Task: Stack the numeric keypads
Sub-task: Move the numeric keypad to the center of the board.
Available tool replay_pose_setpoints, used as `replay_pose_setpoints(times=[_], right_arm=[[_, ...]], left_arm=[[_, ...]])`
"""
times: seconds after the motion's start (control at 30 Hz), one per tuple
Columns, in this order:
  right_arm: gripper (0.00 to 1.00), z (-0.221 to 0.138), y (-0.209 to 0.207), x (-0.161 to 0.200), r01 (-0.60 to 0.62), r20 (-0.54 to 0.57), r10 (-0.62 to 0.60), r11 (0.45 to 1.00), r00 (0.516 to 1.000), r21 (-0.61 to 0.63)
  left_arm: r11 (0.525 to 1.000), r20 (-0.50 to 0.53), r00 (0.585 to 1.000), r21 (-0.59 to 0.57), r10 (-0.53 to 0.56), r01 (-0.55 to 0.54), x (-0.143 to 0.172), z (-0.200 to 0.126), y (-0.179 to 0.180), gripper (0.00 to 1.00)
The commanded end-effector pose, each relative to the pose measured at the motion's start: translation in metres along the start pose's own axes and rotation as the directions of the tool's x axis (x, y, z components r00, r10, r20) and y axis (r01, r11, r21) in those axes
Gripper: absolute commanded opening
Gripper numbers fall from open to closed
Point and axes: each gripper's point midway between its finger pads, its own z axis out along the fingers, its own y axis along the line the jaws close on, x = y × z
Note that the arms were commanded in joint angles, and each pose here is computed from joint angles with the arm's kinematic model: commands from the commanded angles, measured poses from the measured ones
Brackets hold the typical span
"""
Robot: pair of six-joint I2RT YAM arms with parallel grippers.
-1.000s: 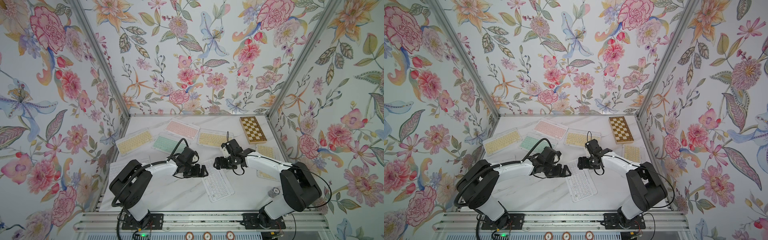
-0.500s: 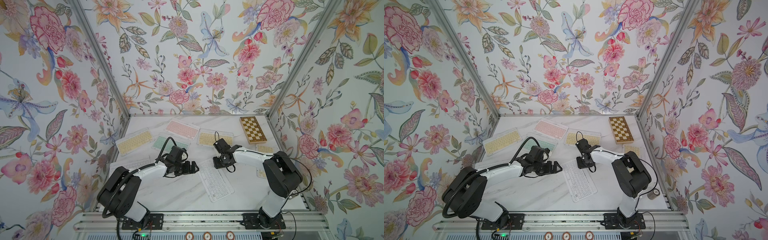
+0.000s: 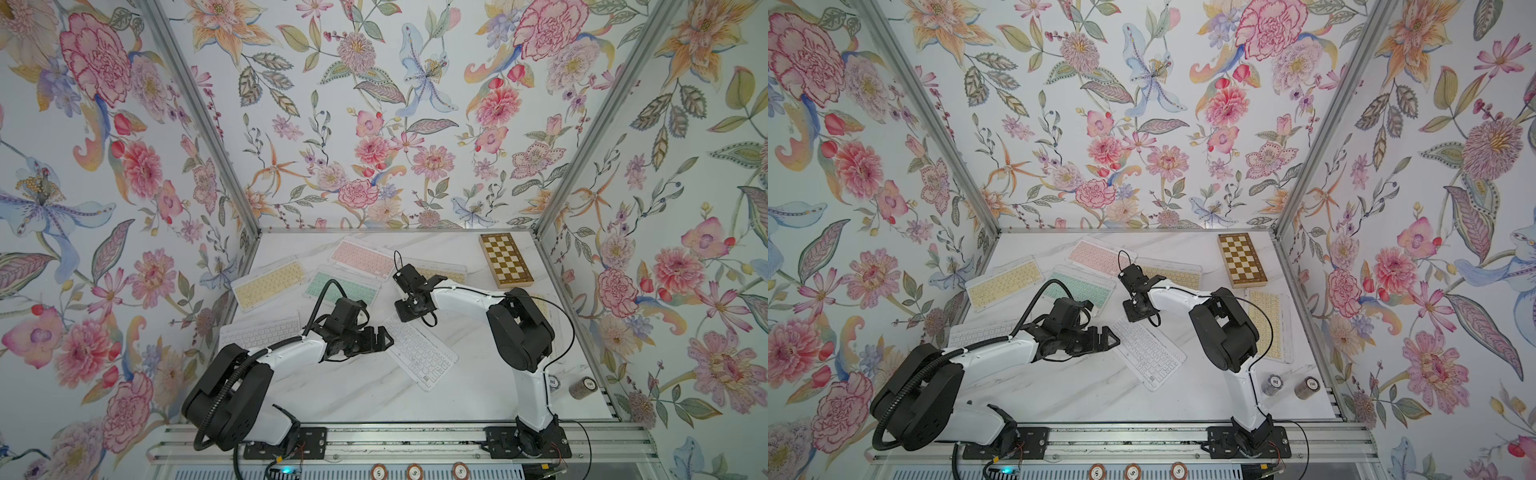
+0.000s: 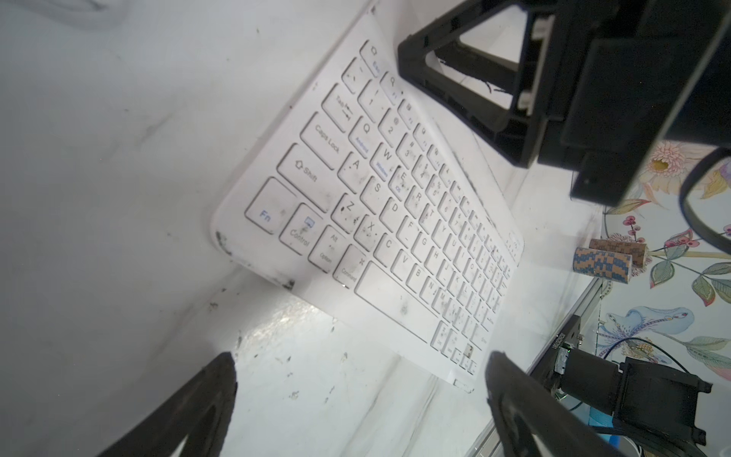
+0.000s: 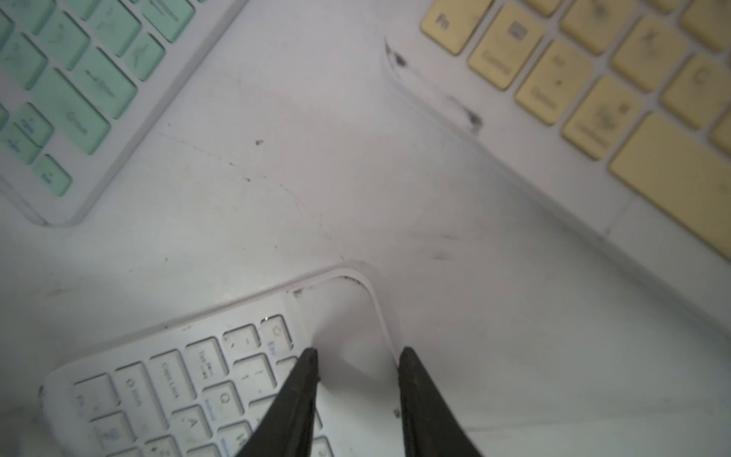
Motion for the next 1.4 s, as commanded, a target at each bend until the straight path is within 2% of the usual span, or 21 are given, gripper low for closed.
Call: replay_pose_setpoints(times=[0.0, 0.13, 0.27, 0.3, 0.57, 0.77, 0.9, 1.03, 1.27, 1.3, 1.37], right_arm=[[0.46, -0.019, -0.009, 0.017, -0.018, -0.050, 0.018, 1.000, 0.999, 0.012], [0.64, -0.054, -0.024, 0.032, -0.128, -0.023, 0.128, 0.992, 0.992, -0.017], [0.95, -0.076, -0.039, 0.068, -0.255, -0.031, 0.254, 0.966, 0.967, -0.033], [1.00, -0.081, -0.052, 0.076, -0.307, -0.026, 0.306, 0.951, 0.952, -0.021], [0.99, -0.099, -0.066, 0.156, -0.576, -0.096, 0.570, 0.814, 0.816, -0.067], [0.99, -0.083, -0.041, 0.182, -0.655, -0.181, 0.631, 0.745, 0.754, -0.127], [0.99, -0.070, -0.015, 0.182, -0.643, -0.217, 0.611, 0.752, 0.762, -0.143], [0.99, -0.058, -0.010, 0.172, -0.643, -0.210, 0.612, 0.754, 0.762, -0.134], [0.99, -0.046, -0.023, 0.135, -0.636, -0.143, 0.620, 0.757, 0.771, -0.148], [0.99, -0.044, -0.036, 0.126, -0.655, -0.124, 0.643, 0.741, 0.755, -0.146], [0.99, -0.042, -0.042, 0.113, -0.658, -0.109, 0.649, 0.735, 0.753, -0.165]], left_arm=[[0.998, 0.047, 0.998, -0.052, 0.042, -0.040, -0.015, -0.015, 0.003, 1.00], [0.973, 0.080, 0.987, -0.197, 0.137, -0.119, -0.039, -0.026, 0.012, 0.99], [0.959, 0.120, 0.974, -0.233, 0.190, -0.159, -0.064, -0.026, 0.006, 0.99], [0.958, 0.130, 0.971, -0.235, 0.200, -0.166, -0.069, -0.024, 0.005, 0.99], [0.951, 0.148, 0.956, -0.217, 0.253, -0.218, -0.092, -0.010, -0.007, 0.99], [0.952, 0.092, 0.966, -0.214, 0.241, -0.217, -0.083, 0.013, 0.007, 0.99], [0.960, 0.076, 0.971, -0.187, 0.226, -0.208, -0.074, 0.020, 0.011, 0.99], [0.964, 0.066, 0.975, -0.176, 0.212, -0.198, -0.067, 0.026, 0.016, 0.99], [0.975, 0.047, 0.983, -0.140, 0.180, -0.172, -0.054, 0.033, 0.019, 0.99], [0.975, 0.044, 0.983, -0.142, 0.179, -0.171, -0.052, 0.034, 0.021, 0.99], [0.975, 0.042, 0.984, -0.148, 0.176, -0.168, -0.050, 0.034, 0.023, 0.99]])
